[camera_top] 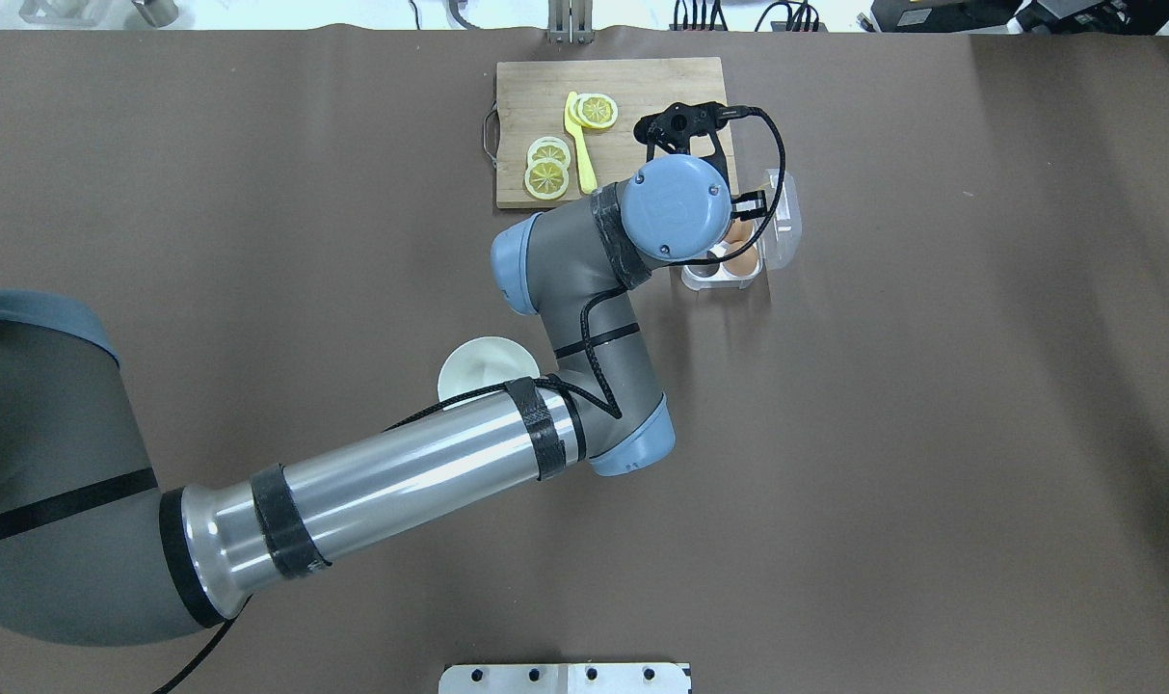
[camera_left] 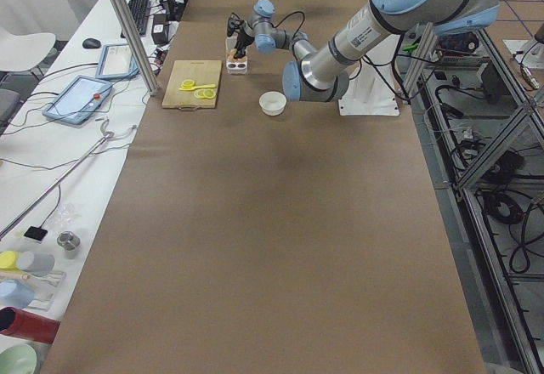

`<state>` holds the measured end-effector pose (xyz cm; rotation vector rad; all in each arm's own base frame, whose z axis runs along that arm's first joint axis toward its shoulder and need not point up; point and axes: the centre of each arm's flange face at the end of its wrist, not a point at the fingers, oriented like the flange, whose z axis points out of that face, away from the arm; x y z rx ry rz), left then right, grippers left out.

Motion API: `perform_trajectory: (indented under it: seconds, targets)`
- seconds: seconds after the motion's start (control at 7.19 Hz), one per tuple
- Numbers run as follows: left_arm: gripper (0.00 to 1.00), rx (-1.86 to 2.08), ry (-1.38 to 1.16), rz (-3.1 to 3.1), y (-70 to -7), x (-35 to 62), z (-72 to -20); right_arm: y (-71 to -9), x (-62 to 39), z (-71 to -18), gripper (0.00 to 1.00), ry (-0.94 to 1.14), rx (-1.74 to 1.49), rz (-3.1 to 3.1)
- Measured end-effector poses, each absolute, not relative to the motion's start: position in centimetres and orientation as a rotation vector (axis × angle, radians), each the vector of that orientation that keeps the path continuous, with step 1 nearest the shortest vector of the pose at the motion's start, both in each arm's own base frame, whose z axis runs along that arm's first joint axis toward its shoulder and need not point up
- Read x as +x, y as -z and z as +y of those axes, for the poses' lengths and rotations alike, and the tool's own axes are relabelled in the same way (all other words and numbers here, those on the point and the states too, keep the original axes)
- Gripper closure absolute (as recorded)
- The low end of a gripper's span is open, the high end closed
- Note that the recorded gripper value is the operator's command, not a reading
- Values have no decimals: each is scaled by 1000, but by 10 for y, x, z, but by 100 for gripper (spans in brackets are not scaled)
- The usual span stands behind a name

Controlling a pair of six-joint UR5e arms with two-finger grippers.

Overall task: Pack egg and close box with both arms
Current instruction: 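Lower the egg into the empty slot and open the left gripper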

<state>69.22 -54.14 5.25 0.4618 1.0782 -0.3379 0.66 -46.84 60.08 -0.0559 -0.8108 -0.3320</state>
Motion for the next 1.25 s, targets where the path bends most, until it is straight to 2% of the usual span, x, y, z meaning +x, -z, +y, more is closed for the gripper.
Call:
perform_trajectory:
  seconds: [0.84, 1.11, 1.25]
  targets:
    - [69, 469, 382, 1094, -67, 705, -541, -601, 7, -468, 0, 332, -56, -812]
    - [64, 465, 376, 1094, -67, 710, -537, -601, 6, -468, 0, 332, -56, -812]
    - [56, 465, 375, 1094, -67, 711, -536, -601, 7, -468, 0, 333, -55, -812]
